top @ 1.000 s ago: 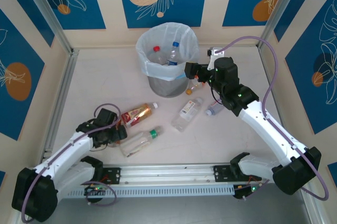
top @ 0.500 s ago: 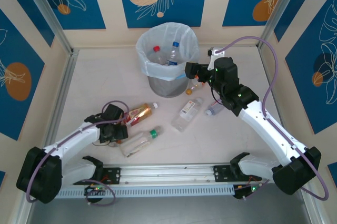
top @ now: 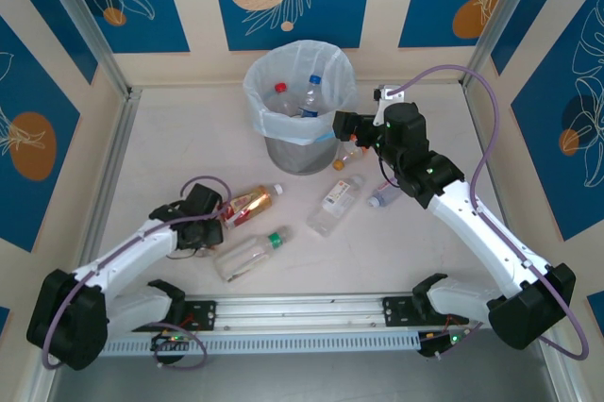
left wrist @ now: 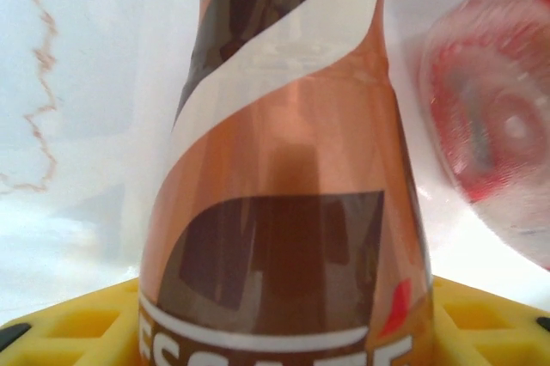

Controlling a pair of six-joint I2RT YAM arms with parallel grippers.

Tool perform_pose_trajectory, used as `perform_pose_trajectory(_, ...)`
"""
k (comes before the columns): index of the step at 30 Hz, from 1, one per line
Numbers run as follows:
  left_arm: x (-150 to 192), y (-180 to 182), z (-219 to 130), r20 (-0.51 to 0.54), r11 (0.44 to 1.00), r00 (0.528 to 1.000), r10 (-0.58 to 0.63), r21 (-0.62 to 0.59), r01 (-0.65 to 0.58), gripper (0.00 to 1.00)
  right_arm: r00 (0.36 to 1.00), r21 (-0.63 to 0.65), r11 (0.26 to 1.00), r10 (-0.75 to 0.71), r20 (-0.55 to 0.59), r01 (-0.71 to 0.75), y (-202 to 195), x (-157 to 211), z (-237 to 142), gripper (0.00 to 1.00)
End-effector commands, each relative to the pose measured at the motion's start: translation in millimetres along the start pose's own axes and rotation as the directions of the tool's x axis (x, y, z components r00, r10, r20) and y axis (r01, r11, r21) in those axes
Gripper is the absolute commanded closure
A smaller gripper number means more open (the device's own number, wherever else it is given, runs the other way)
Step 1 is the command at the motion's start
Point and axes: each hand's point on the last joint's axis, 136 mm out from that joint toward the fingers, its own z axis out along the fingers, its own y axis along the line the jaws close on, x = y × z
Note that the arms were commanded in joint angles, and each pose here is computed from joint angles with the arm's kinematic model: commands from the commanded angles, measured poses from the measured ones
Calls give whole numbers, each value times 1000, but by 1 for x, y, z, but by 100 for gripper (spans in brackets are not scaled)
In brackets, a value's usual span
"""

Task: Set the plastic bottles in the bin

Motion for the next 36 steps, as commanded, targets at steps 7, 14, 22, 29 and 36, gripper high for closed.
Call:
perform_pose_trajectory(7, -30, 1, -34, 149, 994, 984, -103, 48, 96, 43, 997, 25, 998, 53, 48, -54, -10, -9, -9, 1)
perform_pose_trajectory(14, -81, -12, -66, 334, 976, 920, -203, 143, 163, 43, 992, 25, 994, 108, 71, -110, -16, -6, -12, 0)
perform_pose_trajectory(22, -148, -56, -104, 467, 940, 843, -268, 319, 123, 44, 981, -6, 985, 174, 82, -174, -23, -1, -9, 0)
perform_pose_trajectory(29, -197, -83, -149, 587, 915, 758, -284, 403, 31, 44, 977, -2, 980, 197, 79, -197, -28, 4, -12, 1)
perform_pose_trajectory(36, -227, -109, -188, 646, 884, 715, -267, 459, -84, 45, 973, 1, 976, 216, 85, -217, -34, 7, -19, 1)
